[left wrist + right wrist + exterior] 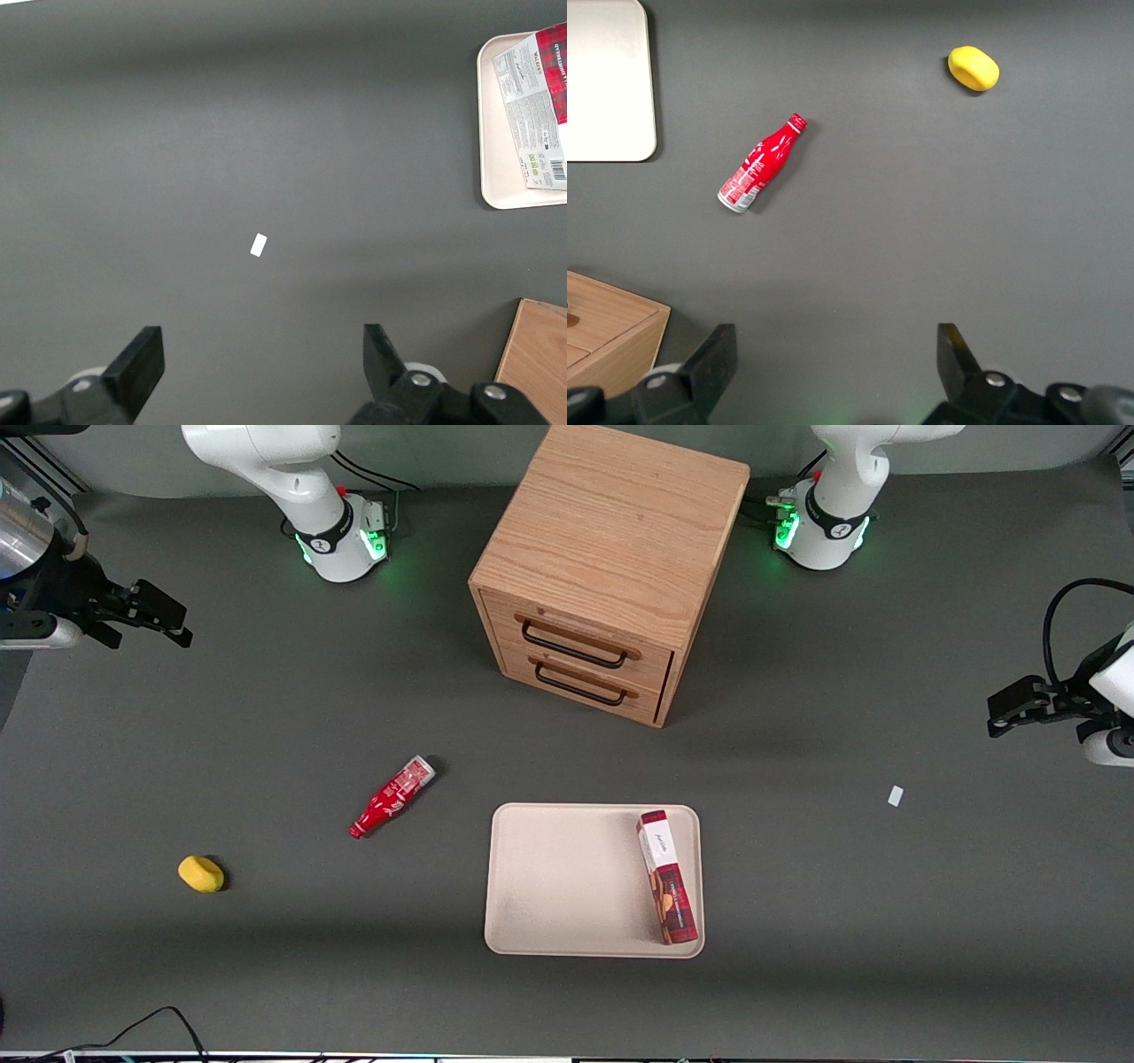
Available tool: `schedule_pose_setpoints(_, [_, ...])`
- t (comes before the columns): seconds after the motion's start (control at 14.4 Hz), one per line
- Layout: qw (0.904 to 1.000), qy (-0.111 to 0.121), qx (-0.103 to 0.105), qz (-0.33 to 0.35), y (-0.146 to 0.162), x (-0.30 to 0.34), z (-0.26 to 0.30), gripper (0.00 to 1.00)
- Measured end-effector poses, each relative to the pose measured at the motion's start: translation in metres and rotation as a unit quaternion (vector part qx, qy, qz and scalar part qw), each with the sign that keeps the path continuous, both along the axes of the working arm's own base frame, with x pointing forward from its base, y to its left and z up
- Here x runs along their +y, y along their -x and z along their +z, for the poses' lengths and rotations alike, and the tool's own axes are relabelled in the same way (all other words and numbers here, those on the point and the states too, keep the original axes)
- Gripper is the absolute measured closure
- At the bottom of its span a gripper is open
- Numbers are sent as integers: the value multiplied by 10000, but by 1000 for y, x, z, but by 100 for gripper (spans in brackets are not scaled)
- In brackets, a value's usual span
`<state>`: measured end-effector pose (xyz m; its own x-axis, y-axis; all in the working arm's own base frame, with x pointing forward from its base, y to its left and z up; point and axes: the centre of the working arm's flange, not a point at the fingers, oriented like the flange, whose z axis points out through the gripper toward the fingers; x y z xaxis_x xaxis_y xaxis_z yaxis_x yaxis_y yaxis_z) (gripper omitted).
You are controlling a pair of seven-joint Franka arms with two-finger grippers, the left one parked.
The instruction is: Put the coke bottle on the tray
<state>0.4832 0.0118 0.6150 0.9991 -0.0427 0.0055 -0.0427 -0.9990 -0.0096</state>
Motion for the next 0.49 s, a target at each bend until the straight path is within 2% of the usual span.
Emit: schedule_pose_setpoints(0.49, [9999,8,101,24,-6,3,-10,0])
